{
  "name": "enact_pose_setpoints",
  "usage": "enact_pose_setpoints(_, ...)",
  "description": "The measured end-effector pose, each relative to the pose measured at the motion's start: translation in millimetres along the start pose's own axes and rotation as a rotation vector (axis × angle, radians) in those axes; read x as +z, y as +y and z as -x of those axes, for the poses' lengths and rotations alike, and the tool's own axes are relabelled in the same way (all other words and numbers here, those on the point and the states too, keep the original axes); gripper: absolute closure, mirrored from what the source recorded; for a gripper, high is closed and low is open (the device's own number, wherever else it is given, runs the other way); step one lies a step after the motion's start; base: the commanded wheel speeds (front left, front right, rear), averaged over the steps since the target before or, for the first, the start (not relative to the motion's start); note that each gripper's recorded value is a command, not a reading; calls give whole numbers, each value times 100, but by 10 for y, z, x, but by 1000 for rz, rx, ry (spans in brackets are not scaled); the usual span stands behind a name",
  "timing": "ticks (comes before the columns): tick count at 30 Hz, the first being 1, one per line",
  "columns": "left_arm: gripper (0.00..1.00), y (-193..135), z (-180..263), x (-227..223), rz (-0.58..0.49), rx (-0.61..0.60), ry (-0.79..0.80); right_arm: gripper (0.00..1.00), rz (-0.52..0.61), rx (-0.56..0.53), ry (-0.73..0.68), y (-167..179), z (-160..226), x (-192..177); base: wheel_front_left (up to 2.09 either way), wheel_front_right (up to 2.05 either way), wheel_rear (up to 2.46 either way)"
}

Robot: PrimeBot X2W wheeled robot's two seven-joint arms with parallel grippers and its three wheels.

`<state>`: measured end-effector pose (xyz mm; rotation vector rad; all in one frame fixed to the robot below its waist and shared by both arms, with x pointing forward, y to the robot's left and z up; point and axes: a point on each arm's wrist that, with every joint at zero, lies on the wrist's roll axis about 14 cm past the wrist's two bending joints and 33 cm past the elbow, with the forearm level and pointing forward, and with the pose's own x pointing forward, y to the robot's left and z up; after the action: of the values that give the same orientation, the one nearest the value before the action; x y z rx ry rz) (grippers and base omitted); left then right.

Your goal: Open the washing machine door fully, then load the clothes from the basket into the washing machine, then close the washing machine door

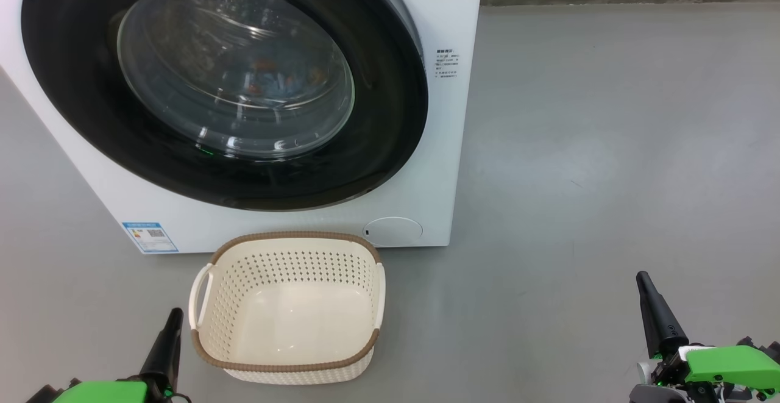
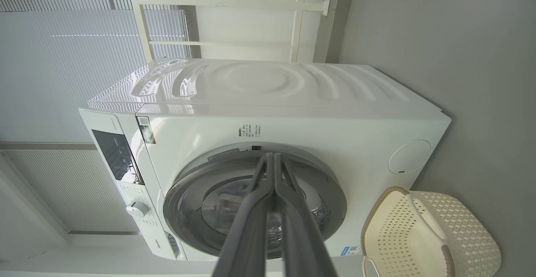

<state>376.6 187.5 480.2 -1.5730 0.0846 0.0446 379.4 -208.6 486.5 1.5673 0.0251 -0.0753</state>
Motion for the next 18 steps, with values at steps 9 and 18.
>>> enact_pose_setpoints(9,100,0,0,0,0,0,0,100,0,0,0,0,0,0,0,0,0)
enact_pose_setpoints(18,100,-1,0,0,0,0,0,100,0,0,0,0,0,-1,0,0,0)
